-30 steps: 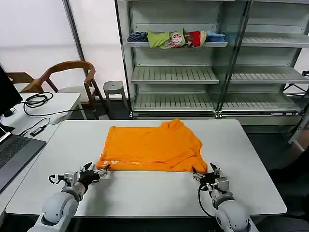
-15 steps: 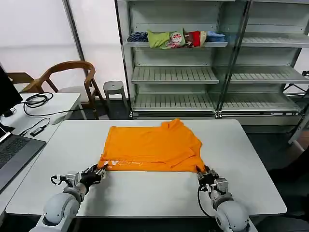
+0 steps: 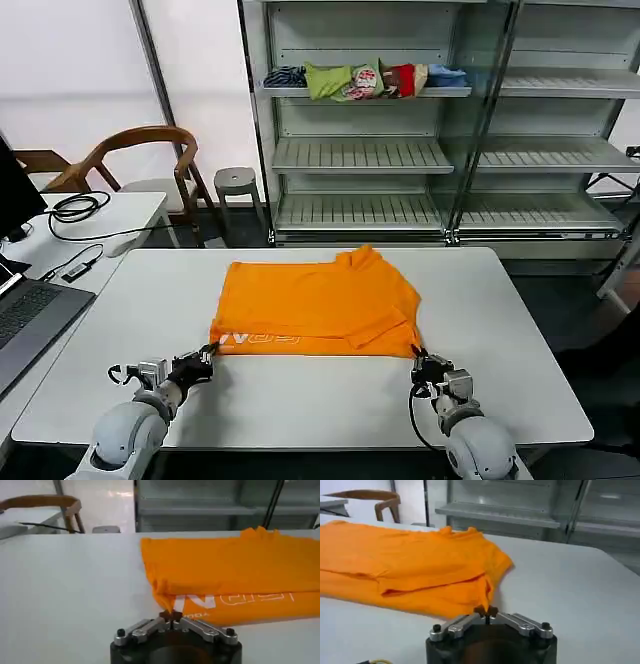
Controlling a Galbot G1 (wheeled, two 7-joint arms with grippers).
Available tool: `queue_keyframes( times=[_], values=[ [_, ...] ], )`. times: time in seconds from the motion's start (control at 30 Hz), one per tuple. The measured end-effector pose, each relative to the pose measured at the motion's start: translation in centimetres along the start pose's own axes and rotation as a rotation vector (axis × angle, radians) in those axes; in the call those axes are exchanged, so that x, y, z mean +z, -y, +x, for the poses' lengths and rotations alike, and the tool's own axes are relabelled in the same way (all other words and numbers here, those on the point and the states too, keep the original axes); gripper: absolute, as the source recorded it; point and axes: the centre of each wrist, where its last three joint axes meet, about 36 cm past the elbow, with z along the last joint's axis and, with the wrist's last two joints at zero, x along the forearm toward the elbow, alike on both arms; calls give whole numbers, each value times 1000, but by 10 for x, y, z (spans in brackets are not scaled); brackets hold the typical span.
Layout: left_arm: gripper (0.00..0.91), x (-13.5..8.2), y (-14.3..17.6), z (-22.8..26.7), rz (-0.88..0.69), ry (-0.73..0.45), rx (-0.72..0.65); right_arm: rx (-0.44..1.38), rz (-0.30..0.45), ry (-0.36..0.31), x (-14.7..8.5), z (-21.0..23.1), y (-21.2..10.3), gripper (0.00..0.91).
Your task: Fold and organize the clothes.
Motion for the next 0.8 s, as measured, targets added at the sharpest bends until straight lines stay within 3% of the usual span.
queue_keyframes(
  times=[0.8],
  values=[
    [30,24,-1,67,-14,-1,11,-34,37,17,13,67,-18,0]
  ],
)
